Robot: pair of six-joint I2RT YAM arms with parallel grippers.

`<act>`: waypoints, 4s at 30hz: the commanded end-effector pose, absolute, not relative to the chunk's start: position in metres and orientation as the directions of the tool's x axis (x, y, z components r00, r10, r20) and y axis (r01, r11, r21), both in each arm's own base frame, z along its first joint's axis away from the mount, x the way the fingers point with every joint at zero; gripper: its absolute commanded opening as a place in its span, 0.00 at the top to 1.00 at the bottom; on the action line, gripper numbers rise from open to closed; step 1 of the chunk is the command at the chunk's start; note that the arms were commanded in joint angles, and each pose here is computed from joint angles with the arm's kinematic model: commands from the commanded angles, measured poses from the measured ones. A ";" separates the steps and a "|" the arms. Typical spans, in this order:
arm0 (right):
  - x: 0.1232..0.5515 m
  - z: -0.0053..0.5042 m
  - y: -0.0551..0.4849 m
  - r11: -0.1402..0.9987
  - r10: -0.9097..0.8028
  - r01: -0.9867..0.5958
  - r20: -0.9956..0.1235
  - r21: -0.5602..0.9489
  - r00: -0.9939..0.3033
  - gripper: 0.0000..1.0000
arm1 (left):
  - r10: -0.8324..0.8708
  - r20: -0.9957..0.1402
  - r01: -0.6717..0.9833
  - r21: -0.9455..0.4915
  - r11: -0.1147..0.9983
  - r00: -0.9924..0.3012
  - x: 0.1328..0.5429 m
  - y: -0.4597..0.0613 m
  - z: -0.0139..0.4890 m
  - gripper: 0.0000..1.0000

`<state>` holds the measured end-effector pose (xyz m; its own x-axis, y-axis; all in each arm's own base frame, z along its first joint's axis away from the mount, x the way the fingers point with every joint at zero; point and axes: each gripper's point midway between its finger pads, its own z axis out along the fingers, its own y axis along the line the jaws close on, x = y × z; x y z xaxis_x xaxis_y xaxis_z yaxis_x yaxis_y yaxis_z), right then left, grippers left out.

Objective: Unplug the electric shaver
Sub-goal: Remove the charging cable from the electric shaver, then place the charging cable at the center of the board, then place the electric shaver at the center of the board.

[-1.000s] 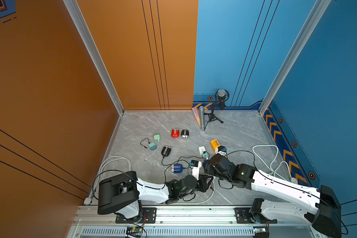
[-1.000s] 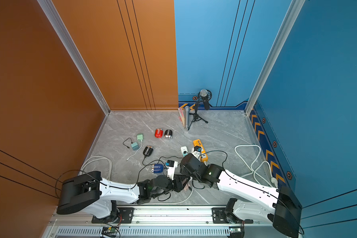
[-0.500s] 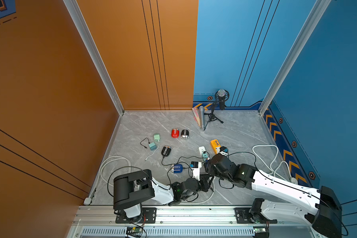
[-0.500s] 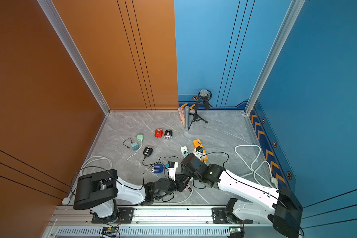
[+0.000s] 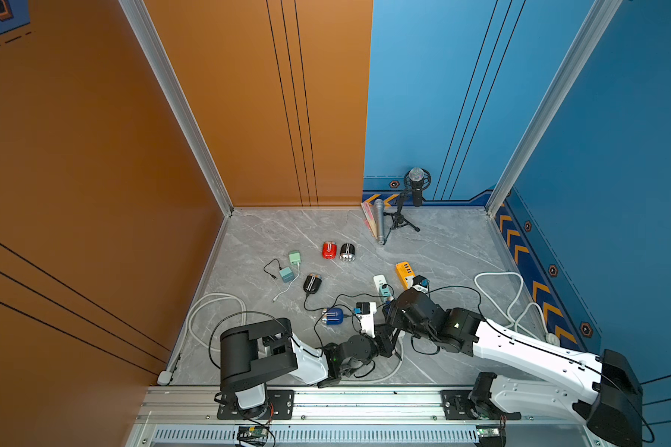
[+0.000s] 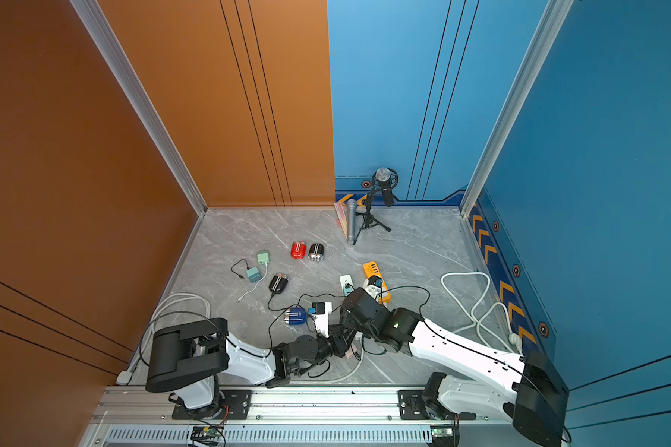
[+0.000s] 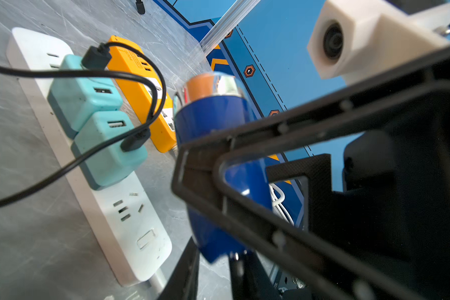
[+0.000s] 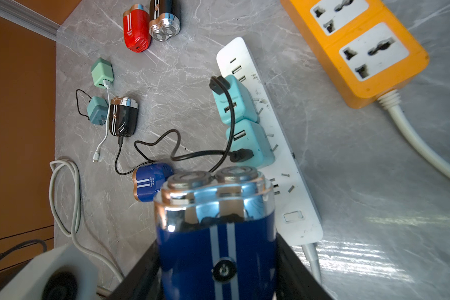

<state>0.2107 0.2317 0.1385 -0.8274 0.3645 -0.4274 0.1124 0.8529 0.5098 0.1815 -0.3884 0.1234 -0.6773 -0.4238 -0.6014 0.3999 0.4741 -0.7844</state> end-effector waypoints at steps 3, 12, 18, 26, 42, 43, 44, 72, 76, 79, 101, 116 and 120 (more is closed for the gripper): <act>0.212 0.145 0.232 0.837 0.391 0.123 -0.426 0.533 -0.816 0.63 | -0.444 -0.601 0.384 -0.784 0.487 -0.664 0.183 -0.382 0.117 0.81; 0.214 0.146 0.231 0.836 0.401 0.130 -0.434 0.533 -0.807 0.64 | -0.440 -0.604 0.386 -0.782 0.490 -0.664 0.182 -0.382 0.116 1.00; 0.222 0.151 0.223 0.833 0.442 0.158 -0.466 0.530 -0.767 0.68 | -0.434 -0.607 0.388 -0.778 0.494 -0.666 0.178 -0.378 0.115 1.00; 0.246 0.164 0.208 0.841 0.472 0.191 -0.517 0.505 -0.714 0.72 | -0.434 -0.624 0.394 -0.765 0.510 -0.649 0.167 -0.368 0.115 1.00; 0.249 0.179 0.201 0.868 0.424 0.136 -0.569 0.478 -0.705 0.72 | -0.471 -0.583 0.274 -0.773 0.572 -0.662 0.172 -0.321 0.080 0.95; 0.248 0.180 0.200 0.868 0.424 0.135 -0.573 0.478 -0.702 0.72 | -0.468 -0.581 0.270 -0.772 0.575 -0.666 0.172 -0.319 0.078 0.94; 0.247 0.181 0.197 0.868 0.426 0.135 -0.578 0.477 -0.696 0.72 | -0.466 -0.577 0.263 -0.772 0.579 -0.671 0.174 -0.317 0.074 0.93; 0.281 0.216 0.208 0.937 0.259 0.018 -0.661 0.348 -0.705 0.71 | -0.468 -0.463 0.140 -0.807 0.574 -0.753 0.170 -0.281 0.045 0.20; 0.309 0.217 0.232 0.950 0.165 -0.055 -0.645 0.307 -0.746 0.71 | -0.447 -0.484 0.154 -0.789 0.594 -0.752 0.172 -0.282 0.051 0.18; 0.331 0.210 0.251 0.960 0.084 -0.104 -0.625 0.258 -0.776 0.71 | -0.415 -0.506 0.171 -0.765 0.621 -0.756 0.173 -0.285 0.058 0.18; 0.454 0.095 0.276 0.996 -0.053 -0.077 -0.454 0.034 -0.889 0.72 | -0.296 -0.689 0.172 -0.524 0.834 -0.662 0.179 -0.215 0.130 0.06; 0.480 0.043 0.276 0.996 -0.086 -0.092 -0.375 -0.003 -0.923 0.68 | -0.327 -0.697 0.092 -0.491 0.866 -0.638 0.197 -0.169 0.154 0.05; 0.482 0.035 0.278 0.996 -0.083 -0.089 -0.365 -0.002 -0.927 0.67 | -0.352 -0.693 0.063 -0.497 0.866 -0.629 0.204 -0.159 0.158 0.05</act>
